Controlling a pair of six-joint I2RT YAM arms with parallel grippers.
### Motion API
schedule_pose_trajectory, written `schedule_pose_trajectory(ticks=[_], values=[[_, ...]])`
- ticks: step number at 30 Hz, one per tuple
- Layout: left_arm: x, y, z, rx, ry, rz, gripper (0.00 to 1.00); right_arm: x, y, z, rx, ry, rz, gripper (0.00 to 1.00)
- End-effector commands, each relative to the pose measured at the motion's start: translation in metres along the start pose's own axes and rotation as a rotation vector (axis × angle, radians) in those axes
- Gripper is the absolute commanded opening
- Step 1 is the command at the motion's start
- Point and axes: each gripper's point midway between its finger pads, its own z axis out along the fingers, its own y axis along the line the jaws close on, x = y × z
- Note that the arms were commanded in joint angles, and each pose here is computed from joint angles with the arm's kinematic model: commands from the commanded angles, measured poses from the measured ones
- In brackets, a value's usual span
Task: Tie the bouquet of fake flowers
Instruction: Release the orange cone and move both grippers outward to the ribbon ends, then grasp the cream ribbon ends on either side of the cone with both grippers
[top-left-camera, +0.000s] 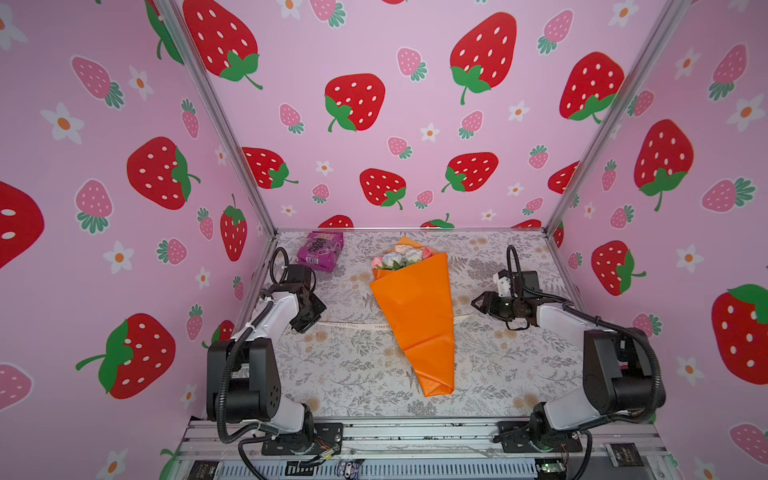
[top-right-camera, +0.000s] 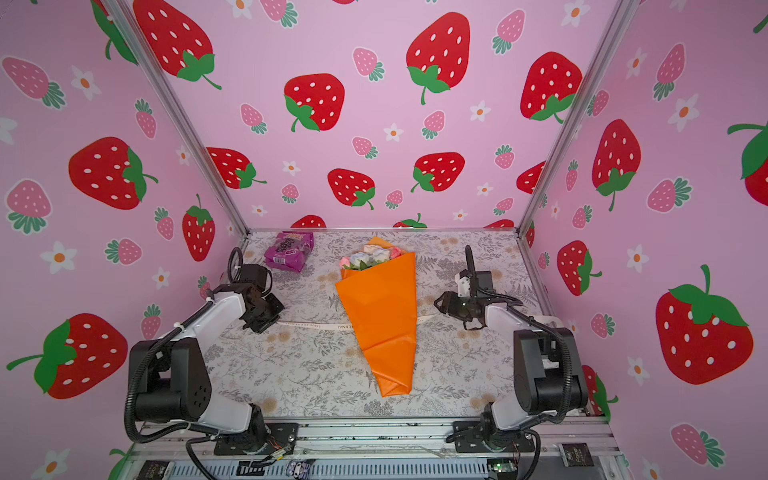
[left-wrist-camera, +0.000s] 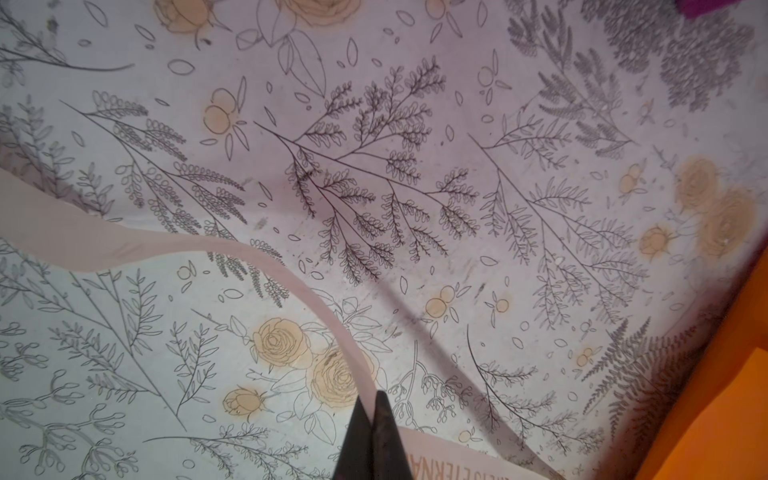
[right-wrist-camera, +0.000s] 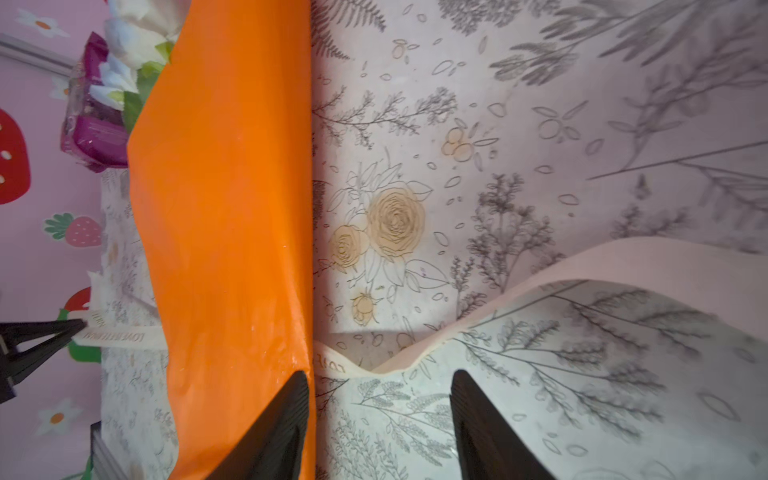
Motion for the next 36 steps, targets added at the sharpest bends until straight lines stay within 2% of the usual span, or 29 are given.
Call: schedule_pose_trajectory(ticks=[1,3,6,12,16,20,25,32,36], values=[[-0.003,-0.007,-0.001,0.016,0.02,0.031,0.0,0.005,0.022,0.005,-0.052,0.023,-0.064,0.58],[-0.003,-0.006,0.002,0.009,0.023,0.037,0.0,0.015,0.01,0.007,0.007,0.034,-0.035,0.58],[-0.004,-0.006,0.001,0.008,0.021,0.054,0.0,0.013,-0.029,-0.003,0.184,-0.025,0.046,0.58],[-0.001,-0.016,-0.003,0.096,0.012,0.075,0.0,-0.01,-0.121,-0.051,0.49,-0.17,0.259,0.62],[0.002,-0.026,-0.007,0.182,0.001,0.083,0.0,-0.022,-0.169,-0.083,0.647,-0.24,0.374,0.63],[0.005,-0.036,-0.012,0.254,0.007,0.088,0.0,-0.038,-0.196,-0.1,0.712,-0.303,0.417,0.66],[0.004,-0.039,-0.016,0.28,0.013,0.084,0.0,-0.051,-0.216,-0.095,0.769,-0.254,0.432,0.69],[0.005,-0.04,-0.022,0.309,0.014,0.072,0.0,-0.047,-0.235,-0.085,0.804,-0.217,0.488,0.7],[0.006,-0.039,-0.025,0.316,0.017,0.068,0.0,-0.032,-0.241,-0.077,0.814,-0.186,0.51,0.65]])
